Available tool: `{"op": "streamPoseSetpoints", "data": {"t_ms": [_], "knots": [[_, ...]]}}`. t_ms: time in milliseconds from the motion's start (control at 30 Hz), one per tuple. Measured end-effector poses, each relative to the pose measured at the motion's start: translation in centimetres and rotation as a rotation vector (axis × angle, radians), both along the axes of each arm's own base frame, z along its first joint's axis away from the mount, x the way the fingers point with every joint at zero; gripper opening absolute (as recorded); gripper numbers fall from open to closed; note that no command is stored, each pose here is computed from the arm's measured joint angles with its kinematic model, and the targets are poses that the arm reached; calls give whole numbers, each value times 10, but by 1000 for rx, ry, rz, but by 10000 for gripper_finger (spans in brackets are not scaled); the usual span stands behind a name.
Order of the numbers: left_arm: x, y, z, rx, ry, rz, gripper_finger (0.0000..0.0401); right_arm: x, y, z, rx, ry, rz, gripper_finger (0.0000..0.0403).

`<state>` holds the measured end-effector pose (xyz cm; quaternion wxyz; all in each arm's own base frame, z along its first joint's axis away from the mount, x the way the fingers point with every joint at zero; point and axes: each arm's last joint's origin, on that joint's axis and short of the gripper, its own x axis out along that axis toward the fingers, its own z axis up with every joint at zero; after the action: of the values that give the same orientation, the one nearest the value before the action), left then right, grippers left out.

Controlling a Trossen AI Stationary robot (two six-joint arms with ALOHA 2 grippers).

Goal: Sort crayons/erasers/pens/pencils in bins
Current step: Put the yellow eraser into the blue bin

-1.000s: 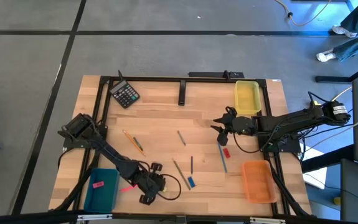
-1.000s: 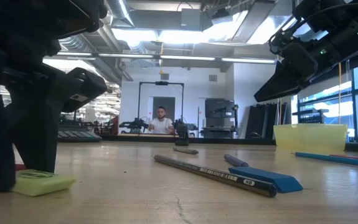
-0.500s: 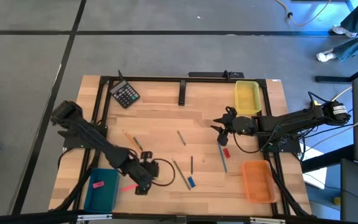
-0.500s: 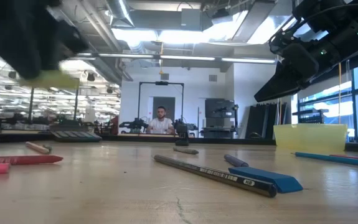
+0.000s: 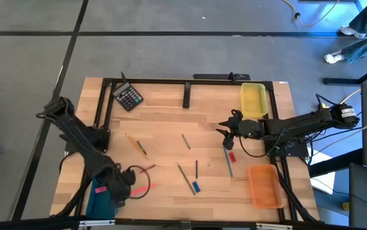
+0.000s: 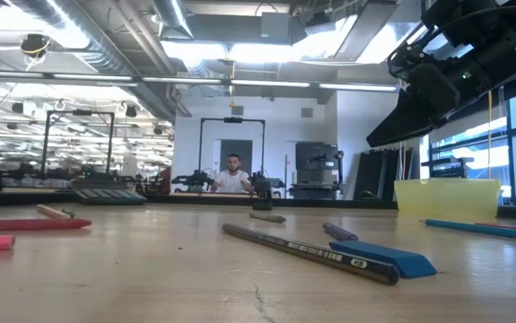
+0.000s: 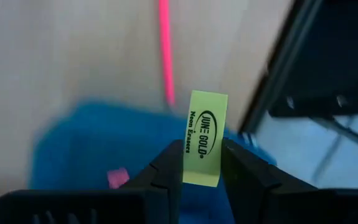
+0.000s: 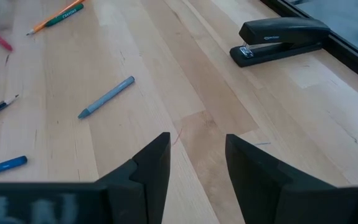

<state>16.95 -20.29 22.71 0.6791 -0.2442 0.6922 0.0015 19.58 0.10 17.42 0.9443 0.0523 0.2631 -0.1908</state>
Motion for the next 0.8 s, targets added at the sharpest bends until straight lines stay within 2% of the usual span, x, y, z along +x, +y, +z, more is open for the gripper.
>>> {"op": "streamPoseSetpoints", "data": {"t_ms": [133, 233, 467, 800], "knots": [[-10, -8, 0, -47, 94, 36, 94, 0, 0, 0, 1, -1, -1, 157], [-16, -12, 1, -54, 114, 22, 94, 0, 0, 0, 1, -1, -1, 157], [-37, -13, -10, 92, 182, -29, 94, 0, 0, 0, 2, -1, -1, 157], [-49, 0, -42, 151, 284, 38, 94, 0, 0, 0, 1, -1, -1, 157]]}}
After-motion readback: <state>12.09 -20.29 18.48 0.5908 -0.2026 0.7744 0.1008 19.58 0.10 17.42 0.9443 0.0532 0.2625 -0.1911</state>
